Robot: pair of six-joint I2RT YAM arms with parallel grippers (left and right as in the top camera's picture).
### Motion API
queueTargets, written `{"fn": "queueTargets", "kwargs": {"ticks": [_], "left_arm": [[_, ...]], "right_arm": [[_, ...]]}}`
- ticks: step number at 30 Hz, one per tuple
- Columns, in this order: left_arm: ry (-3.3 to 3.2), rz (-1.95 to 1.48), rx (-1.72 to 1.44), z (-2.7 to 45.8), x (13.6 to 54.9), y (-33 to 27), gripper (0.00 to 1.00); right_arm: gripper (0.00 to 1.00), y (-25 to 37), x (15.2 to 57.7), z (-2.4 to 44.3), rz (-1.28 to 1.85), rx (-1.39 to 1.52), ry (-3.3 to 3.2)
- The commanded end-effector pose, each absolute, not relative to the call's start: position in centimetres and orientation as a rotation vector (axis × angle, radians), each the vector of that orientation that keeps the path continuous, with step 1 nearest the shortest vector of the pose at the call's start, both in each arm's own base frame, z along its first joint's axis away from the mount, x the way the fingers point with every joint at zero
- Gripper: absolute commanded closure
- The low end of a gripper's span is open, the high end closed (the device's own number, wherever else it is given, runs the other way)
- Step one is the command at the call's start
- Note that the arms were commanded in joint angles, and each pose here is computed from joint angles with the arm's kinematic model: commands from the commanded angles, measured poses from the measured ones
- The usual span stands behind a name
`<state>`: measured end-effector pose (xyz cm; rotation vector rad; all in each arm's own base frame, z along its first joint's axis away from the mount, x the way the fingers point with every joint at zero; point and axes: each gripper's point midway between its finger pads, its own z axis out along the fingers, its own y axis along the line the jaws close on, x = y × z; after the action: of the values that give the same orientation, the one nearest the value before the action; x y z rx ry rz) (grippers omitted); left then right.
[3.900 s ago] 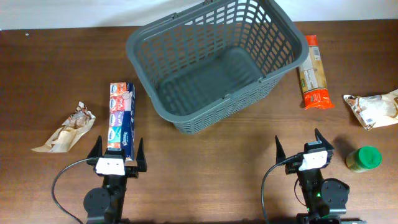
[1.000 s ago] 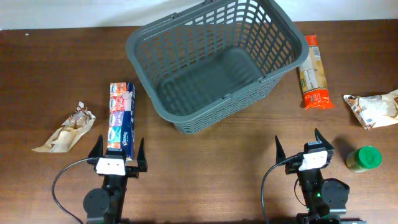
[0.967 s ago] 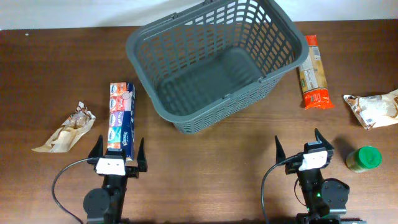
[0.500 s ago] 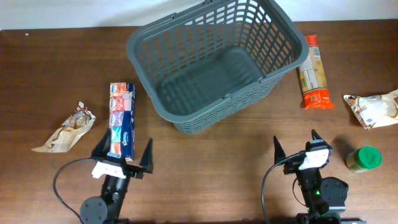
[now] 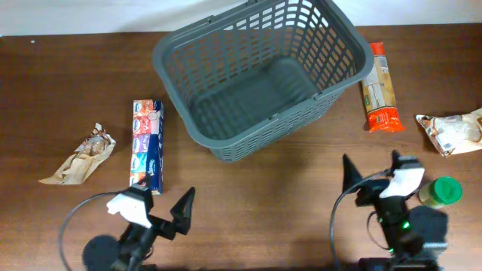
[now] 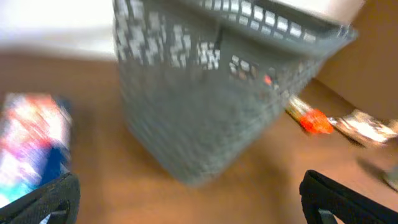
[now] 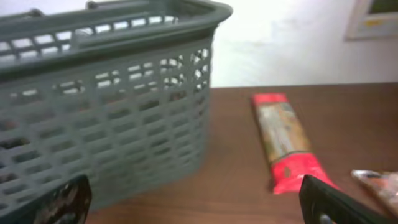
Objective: Pack container
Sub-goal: 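Raise both grippers and reach toward the grey basket's front rim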
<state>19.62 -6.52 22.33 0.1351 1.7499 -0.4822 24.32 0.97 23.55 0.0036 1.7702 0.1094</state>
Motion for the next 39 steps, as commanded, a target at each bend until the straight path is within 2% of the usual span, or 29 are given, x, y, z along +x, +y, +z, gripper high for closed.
{"fn": "queueTargets", "kwargs": {"ticks": [1, 7, 9, 12, 14, 18, 23, 26, 32, 39], "left_arm": [[1.66, -0.26, 0.19, 26.8, 19.0, -4.7, 0.01], [1.995, -0.244, 0.077, 26.2, 19.2, -3.4, 0.01], [2.041, -0.304, 0.107, 27.5, 20.1, -4.2, 0.01], [1.982, -0.363, 0.18, 31.5, 22.8, -5.3, 0.01], [1.91, -0.41, 0.346, 33.9, 23.6, -7.1, 0.01], [1.98, -0.404, 0.332, 36.7, 25.2, -6.8, 0.01], [2.198, -0.162, 0.255, 39.8, 25.5, -4.5, 0.01], [2.258, -0.067, 0.327, 42.3, 24.7, -5.2, 0.01], [2.218, -0.191, 0.577, 45.2, 24.6, -11.4, 0.01], [2.189, -0.329, 0.973, 42.9, 23.5, -19.8, 0.01]], "right_arm": [[0.01, -1.6, 25.1, 28.3, -0.061, 0.059, 1.793], [0.01, -2.1, 27.2, 37.1, -0.114, 0.03, 1.933], [0.01, -1.8, 27.9, 39.4, -0.097, 0.018, 1.962], [0.01, 1.4, 28.8, 43.0, 0.093, -0.102, 2.008], [0.01, 2.0, 29.1, 43.8, 0.135, -0.127, 2.018], [0.01, 2.5, 29.8, 44.7, 0.165, -0.145, 2.023], [0.01, 2.5, 29.7, 45.7, 0.146, -0.176, 2.013], [0.01, 3.1, 29.5, 47.3, 0.178, -0.201, 1.982], [0.01, 6.5, 29.5, 50.5, 0.336, -0.388, 1.895], [0.01, 6.8, 32.6, 47.9, 0.399, -0.396, 2.014]]}}
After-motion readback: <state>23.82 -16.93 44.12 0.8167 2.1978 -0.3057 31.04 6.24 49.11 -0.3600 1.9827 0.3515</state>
